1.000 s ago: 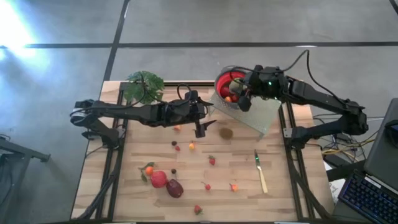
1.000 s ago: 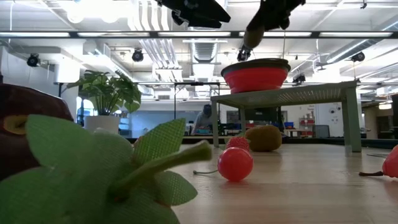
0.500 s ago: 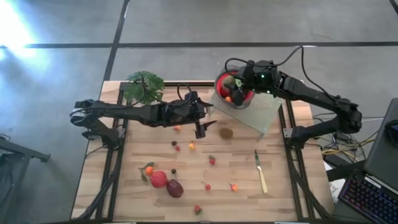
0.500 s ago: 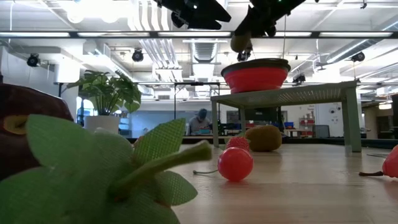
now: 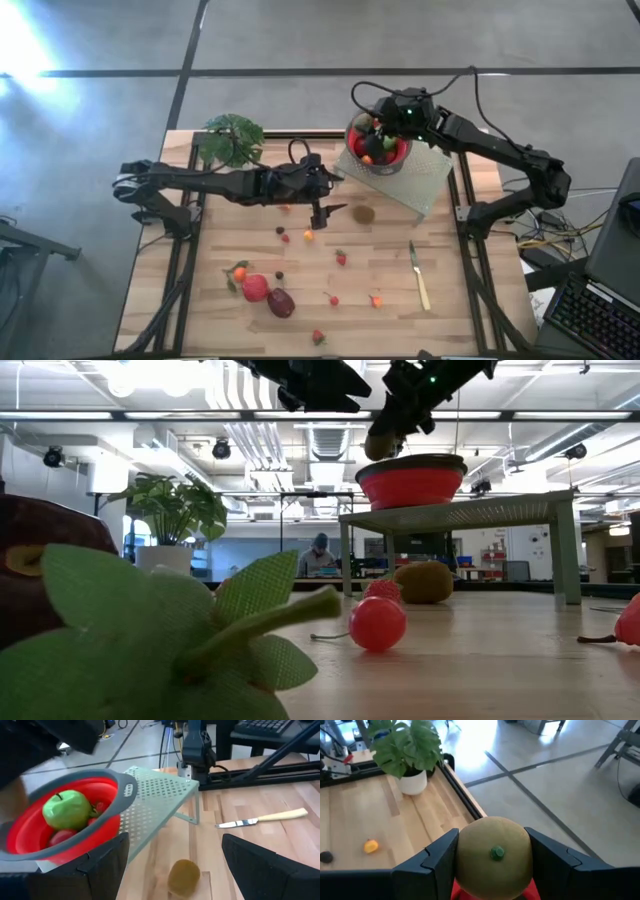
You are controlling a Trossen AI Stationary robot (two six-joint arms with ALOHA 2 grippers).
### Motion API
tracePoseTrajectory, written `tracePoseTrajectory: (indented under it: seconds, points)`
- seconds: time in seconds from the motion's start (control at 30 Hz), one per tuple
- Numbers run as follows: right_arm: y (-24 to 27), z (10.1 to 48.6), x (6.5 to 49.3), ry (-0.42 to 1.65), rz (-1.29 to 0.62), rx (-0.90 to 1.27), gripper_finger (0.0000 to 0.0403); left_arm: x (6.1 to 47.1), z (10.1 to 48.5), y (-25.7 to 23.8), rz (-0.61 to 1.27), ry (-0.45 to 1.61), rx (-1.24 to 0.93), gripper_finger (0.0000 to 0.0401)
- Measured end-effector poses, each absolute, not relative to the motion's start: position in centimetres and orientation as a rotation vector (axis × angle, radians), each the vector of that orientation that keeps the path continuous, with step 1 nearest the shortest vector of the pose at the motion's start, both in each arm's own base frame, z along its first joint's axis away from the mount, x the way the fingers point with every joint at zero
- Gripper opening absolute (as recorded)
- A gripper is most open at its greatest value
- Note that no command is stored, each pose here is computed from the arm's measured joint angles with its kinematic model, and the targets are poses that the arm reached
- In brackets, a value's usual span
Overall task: Pick & Place Fruit
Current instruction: Put the green kiwi into the red strainer bowl, then put the red apple into the red strainer bowl
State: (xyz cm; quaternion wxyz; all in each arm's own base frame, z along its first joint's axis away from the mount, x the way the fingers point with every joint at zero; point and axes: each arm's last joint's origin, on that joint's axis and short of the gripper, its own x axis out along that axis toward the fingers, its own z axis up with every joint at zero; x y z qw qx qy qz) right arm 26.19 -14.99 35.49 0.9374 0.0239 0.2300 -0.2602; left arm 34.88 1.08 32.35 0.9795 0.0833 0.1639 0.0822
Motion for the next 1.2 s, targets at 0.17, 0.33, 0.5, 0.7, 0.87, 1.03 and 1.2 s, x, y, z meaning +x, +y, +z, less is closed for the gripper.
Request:
tracePoseTrajectory:
  seconds: [0.17,0.33,0.5,0.7,0.87,1.03,1.2]
  points:
    - [-15.7,35.3,27.2,0.537,-0.515,0.075,0.0195,34.9,32.2,1.1,0.165,0.340,0.168,0.0323]
    - [-16.4,34.6,27.9,0.661,-0.515,0.111,0.0201,34.9,32.2,1.1,0.165,0.341,0.169,0.0323]
    - [-17.5,34.1,27.7,0.726,-0.545,0.161,0.0197,34.9,32.2,1.1,0.164,0.340,0.176,0.0323]
    - [-18.9,32.9,27.6,0.760,-0.585,0.203,0.0206,34.9,32.3,1.1,0.165,0.330,0.177,0.0323]
    - [-19.7,31.8,27.7,0.795,-0.598,0.221,0.0237,34.9,32.3,1.1,0.165,0.329,0.177,0.0323]
    - [-19.8,32.1,27.8,0.794,-0.589,0.209,0.0267,34.9,32.3,1.1,0.166,0.328,0.174,0.0323]
    - [-19.6,33.0,27.5,0.782,-0.590,0.203,0.0292,34.9,32.3,1.1,0.165,0.329,0.173,0.0323]
